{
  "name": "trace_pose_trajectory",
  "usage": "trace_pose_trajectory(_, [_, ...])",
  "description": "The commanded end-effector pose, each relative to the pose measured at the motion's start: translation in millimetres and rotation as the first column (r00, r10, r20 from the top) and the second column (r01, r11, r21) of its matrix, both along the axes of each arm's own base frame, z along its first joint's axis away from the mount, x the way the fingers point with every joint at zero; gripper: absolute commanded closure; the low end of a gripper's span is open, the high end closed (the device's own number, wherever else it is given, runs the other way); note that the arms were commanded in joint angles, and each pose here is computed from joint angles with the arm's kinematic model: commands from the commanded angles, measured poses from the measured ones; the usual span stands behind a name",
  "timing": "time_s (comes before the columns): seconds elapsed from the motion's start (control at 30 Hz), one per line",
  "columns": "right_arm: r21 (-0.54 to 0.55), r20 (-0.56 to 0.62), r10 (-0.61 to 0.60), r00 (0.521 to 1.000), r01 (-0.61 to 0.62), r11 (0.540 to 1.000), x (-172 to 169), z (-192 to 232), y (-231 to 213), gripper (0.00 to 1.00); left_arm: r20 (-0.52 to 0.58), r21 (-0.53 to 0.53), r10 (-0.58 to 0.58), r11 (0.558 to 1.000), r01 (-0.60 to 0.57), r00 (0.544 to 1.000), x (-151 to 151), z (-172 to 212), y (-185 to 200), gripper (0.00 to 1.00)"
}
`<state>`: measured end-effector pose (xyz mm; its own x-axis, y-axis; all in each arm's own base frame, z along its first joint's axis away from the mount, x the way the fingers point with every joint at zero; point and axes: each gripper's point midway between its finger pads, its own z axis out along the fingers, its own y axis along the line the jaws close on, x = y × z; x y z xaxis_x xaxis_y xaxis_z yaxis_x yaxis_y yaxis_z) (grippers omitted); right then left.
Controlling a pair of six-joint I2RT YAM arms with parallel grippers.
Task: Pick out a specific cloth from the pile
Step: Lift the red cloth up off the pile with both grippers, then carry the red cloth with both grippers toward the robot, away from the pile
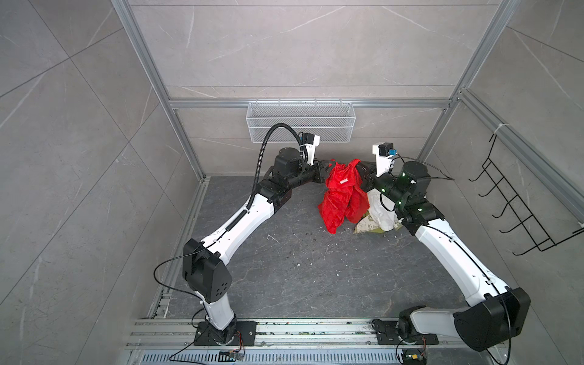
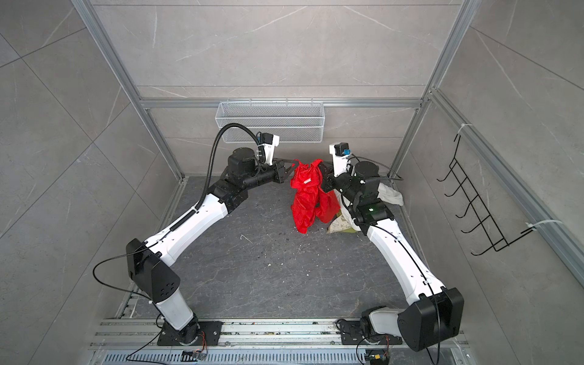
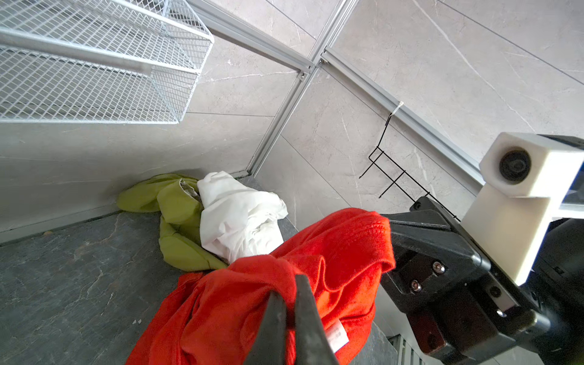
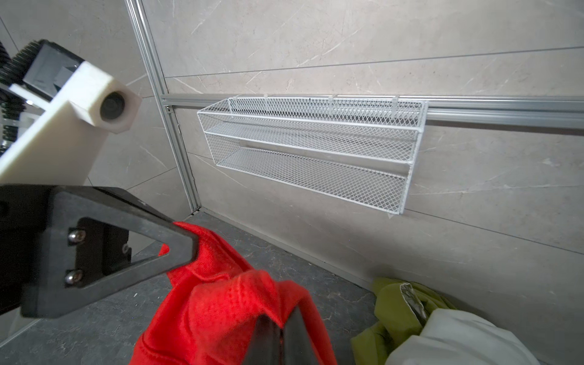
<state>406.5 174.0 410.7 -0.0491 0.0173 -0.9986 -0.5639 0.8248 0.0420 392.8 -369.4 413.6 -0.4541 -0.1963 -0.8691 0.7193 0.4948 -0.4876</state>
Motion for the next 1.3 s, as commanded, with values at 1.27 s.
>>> trace_pose_trajectory(1.27, [0.046,0.184,0.142,0.973,-0.153,0.987,-65.8,113.6,33.8,1.0,0.361,-0.129,0.072,0.991,-0.027,0.93,-80.4,146.8,56.6,1.0])
